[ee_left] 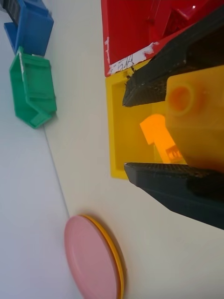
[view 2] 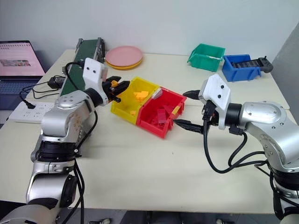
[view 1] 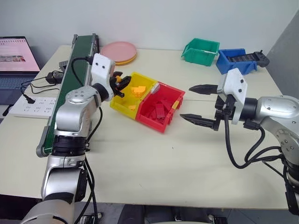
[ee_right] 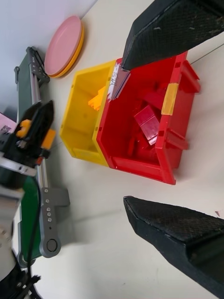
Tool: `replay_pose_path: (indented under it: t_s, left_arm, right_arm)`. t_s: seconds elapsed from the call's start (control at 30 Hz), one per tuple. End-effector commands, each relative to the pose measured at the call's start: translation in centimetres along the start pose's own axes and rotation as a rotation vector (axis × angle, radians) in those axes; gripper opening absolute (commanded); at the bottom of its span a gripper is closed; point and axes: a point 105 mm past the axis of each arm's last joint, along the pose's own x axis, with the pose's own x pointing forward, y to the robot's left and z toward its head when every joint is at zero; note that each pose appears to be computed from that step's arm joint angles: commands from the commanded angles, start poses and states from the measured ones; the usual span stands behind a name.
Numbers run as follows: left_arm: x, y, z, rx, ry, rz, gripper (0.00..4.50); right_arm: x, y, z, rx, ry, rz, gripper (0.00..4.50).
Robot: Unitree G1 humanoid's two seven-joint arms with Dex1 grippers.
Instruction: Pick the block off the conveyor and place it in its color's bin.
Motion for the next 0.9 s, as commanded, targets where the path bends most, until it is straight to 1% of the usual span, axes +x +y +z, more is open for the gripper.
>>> replay_pose_path:
  t_s: [0.03, 0.13, 0.2, 0.23, 0.27, 0.3, 0.4, 0.5, 0.57, 0.63, 0.73, 0.77, 0.9]
  left_arm:
    - [0.4, 0.0, 1.7, 0.039, -0.061, -0.023, 2.28]
    - [0.6, -0.2, 1.4, 0.051, -0.057, -0.039, 3.02]
    - [0.7, -0.4, 1.3, 0.056, -0.056, -0.051, 3.35]
    - [0.7, -0.4, 1.2, 0.057, -0.056, -0.053, 3.66]
    - [0.6, -0.2, 1.3, 0.062, -0.057, -0.045, 3.75]
    - [0.6, -0.1, 1.4, 0.063, -0.062, -0.043, 4.03]
    - [0.2, 0.3, 2.0, 0.084, -0.081, -0.016, 4.48]
    - [-0.4, 0.2, 3.0, 0.098, -0.119, -0.017, 4.48]
    - [-1.7, -0.7, 4.1, 0.171, -0.18, -0.055, 4.48]
    - [-3.2, -1.2, 4.5, 0.208, -0.212, -0.074, 4.48]
    - [-5.6, -1.4, 4.2, 0.216, -0.221, -0.071, 4.48]
    - [-6.5, -1.4, 3.8, 0.216, -0.206, -0.064, 4.48]
    - [-8.3, -1.8, 2.6, 0.2, -0.16, -0.061, 4.48]
  right_arm:
    - [-0.7, -0.2, 1.1, -0.041, -0.021, -0.035, 4.5]
    - [-0.7, -0.1, 1.1, -0.04, -0.019, -0.036, 4.5]
    - [-0.7, -0.1, 1.0, -0.04, -0.019, -0.036, 4.5]
    - [-0.7, -0.1, 1.0, -0.04, -0.019, -0.036, 4.5]
    - [-0.7, -0.1, 1.0, -0.041, -0.016, -0.036, 4.5]
    - [-0.7, -0.1, 1.0, -0.043, -0.012, -0.035, 4.5]
    - [-0.9, -0.1, 0.9, -0.047, -0.005, -0.035, 4.5]
    - [-1.0, -0.1, 0.8, -0.051, 0.0, -0.035, 4.5]
    - [-1.1, -0.1, 0.7, -0.053, 0.004, -0.037, 4.5]
    - [-1.2, -0.2, 0.6, -0.065, 0.0, -0.04, 4.5]
    - [-1.2, -0.1, 0.4, -0.092, -0.028, -0.04, 4.5]
    - [-1.1, -0.1, 0.4, -0.111, -0.064, -0.047, 4.5]
    - [-0.8, -0.2, 0.0, -0.139, -0.136, -0.073, 4.5]
